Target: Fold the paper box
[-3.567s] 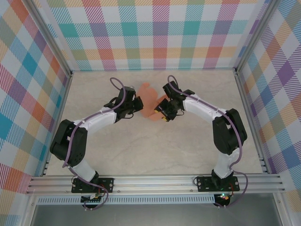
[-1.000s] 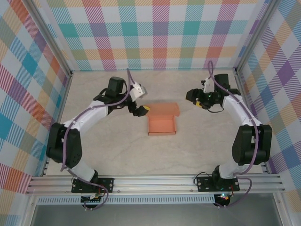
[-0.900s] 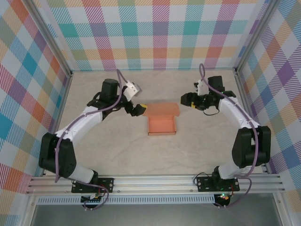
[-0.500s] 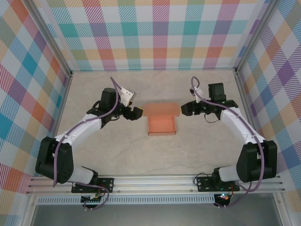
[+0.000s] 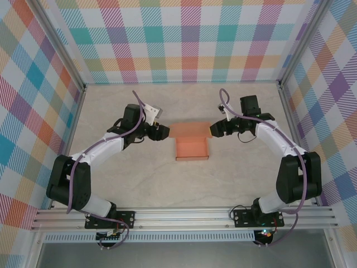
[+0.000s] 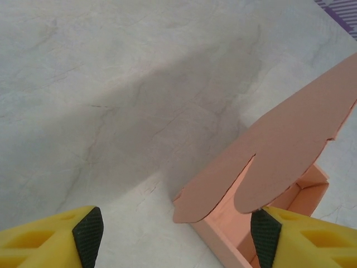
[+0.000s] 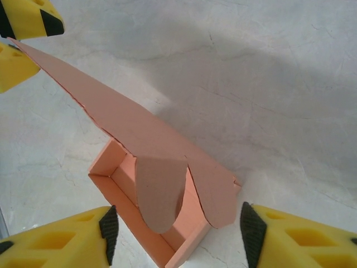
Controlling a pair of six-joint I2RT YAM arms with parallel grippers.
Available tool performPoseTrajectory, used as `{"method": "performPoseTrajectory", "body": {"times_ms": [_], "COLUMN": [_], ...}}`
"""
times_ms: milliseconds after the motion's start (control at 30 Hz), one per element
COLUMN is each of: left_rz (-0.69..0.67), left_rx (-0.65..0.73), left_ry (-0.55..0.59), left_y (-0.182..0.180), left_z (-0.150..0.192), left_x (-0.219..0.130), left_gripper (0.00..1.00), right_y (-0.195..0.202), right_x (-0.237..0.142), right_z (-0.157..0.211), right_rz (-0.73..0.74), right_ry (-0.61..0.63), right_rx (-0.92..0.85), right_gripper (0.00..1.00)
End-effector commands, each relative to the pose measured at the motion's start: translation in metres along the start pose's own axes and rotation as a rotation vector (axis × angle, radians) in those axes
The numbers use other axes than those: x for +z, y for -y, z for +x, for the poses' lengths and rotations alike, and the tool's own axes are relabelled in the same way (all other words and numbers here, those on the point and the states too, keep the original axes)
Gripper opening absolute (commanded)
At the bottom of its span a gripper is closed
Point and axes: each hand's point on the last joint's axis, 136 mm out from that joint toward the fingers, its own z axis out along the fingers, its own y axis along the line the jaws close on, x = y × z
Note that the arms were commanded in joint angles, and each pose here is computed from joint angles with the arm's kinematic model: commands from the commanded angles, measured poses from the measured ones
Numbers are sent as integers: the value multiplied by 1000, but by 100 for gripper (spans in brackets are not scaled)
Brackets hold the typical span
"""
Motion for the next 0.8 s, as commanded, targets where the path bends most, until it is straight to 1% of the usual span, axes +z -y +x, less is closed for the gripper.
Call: {"method": "performPoseTrajectory", "body": {"times_ms": [0, 100, 200, 300, 367, 467, 533, 633, 700, 767], "left_rz": [30, 50, 52, 70, 65, 39, 35, 25, 36, 65], "left_rx": [15, 16, 13, 12, 16, 11, 12, 18, 19, 27], "left_ry": [19, 20, 14, 23, 12, 0, 1, -13, -18, -12], "left_y": [5, 7, 6, 9, 7, 2, 1, -2, 2, 9], "left_z": [-12, -12, -12, -12, -10, -9, -9, -9, -11, -12], "left_x": [7, 14, 17, 18, 20, 22, 24, 26, 27, 28], "left_gripper": [68, 67, 65, 58, 53, 47, 45, 44, 46, 50], "right_y": [3, 4, 2, -6, -6, -6, -5, 3, 4, 5], "right_x": [2, 7, 12, 15, 18, 20, 21, 20, 20, 22], "right_z": [-17, -19, -19, -18, -16, -11, -9, -9, -8, -6], "right_rz": [14, 21, 13, -13, 13, 57, 81, 133, 140, 136], "right_ry": [15, -3, -17, -13, -22, -42, -54, -54, -53, -65], "right_rx": [-36, -57, -76, -120, -156, -208, -219, -204, -181, -147], "right_gripper": [56, 50, 42, 35, 31, 28, 27, 27, 29, 34]}}
